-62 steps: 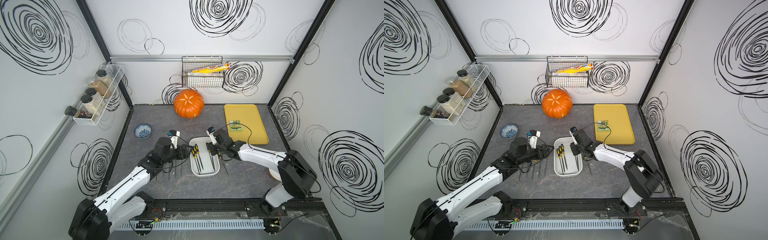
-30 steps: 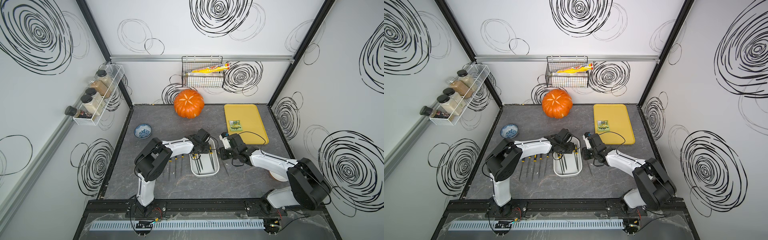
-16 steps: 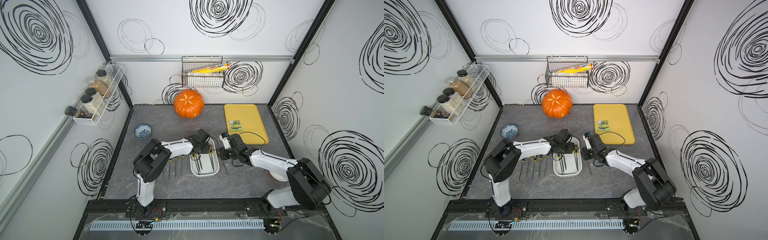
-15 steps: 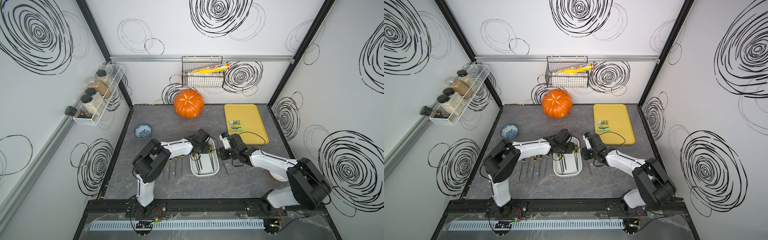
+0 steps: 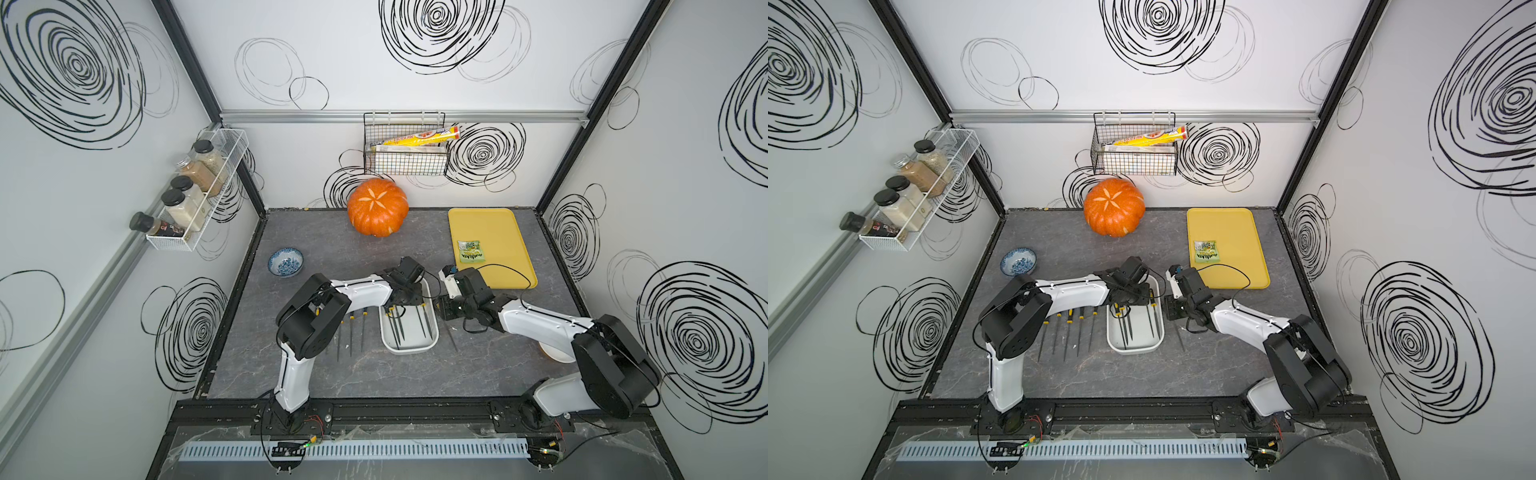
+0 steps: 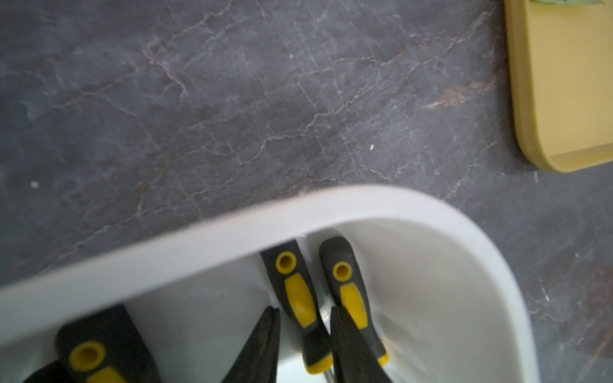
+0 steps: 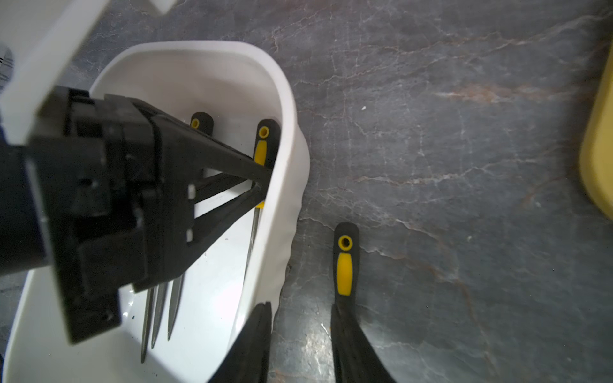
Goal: Take the file tool out of the storage box
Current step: Pick up the file tool from the storage box.
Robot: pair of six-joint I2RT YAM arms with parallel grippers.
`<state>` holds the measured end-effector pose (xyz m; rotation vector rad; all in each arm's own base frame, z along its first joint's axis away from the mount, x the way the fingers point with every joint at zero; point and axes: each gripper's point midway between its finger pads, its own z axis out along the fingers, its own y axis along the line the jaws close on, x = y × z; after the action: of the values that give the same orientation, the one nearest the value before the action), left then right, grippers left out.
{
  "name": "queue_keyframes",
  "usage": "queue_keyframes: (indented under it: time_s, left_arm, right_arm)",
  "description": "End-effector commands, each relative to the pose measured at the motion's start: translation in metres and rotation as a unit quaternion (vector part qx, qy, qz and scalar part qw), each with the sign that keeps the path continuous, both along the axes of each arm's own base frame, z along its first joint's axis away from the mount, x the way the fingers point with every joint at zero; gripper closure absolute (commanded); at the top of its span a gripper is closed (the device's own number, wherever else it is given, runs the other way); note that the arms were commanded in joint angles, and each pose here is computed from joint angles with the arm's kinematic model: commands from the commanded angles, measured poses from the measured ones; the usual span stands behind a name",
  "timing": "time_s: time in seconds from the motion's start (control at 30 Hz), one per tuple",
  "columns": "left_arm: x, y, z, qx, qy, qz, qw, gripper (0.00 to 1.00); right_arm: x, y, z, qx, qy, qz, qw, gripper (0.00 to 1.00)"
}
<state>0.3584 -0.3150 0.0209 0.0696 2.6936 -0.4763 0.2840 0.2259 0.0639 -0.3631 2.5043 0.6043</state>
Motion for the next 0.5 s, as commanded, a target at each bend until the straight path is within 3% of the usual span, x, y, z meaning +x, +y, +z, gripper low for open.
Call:
queue_keyframes:
  time_s: [0.0, 0.07, 0.17, 0.3, 0.47]
  left_arm:
    - [-0.010, 0.015, -0.029, 0.059, 0.031, 0.004, 0.998, 0.66]
    - [-0.011, 0.020, -0.031, 0.075, 0.032, 0.009, 0.997, 0.76]
    - [-0.014, 0.033, -0.036, 0.122, 0.045, 0.022, 0.991, 0.79]
    - [-0.017, 0.035, -0.035, 0.144, 0.052, 0.025, 0.988, 0.63]
    - [-0.017, 0.025, -0.046, 0.139, 0.074, 0.003, 0.988, 0.63]
  right_arm:
    - [-0.002, 0.004, 0.005, 0.016, -0.006, 0.007, 1.000, 0.65]
    - [-0.002, 0.004, 0.007, 0.017, -0.008, 0.007, 1.000, 0.64]
    - [-0.001, 0.003, 0.009, 0.018, -0.013, 0.005, 1.000, 0.64]
    - [-0.002, 0.006, 0.012, 0.025, -0.017, 0.010, 0.999, 0.63]
    - [-0.002, 0.007, 0.011, 0.026, -0.014, 0.014, 0.999, 0.63]
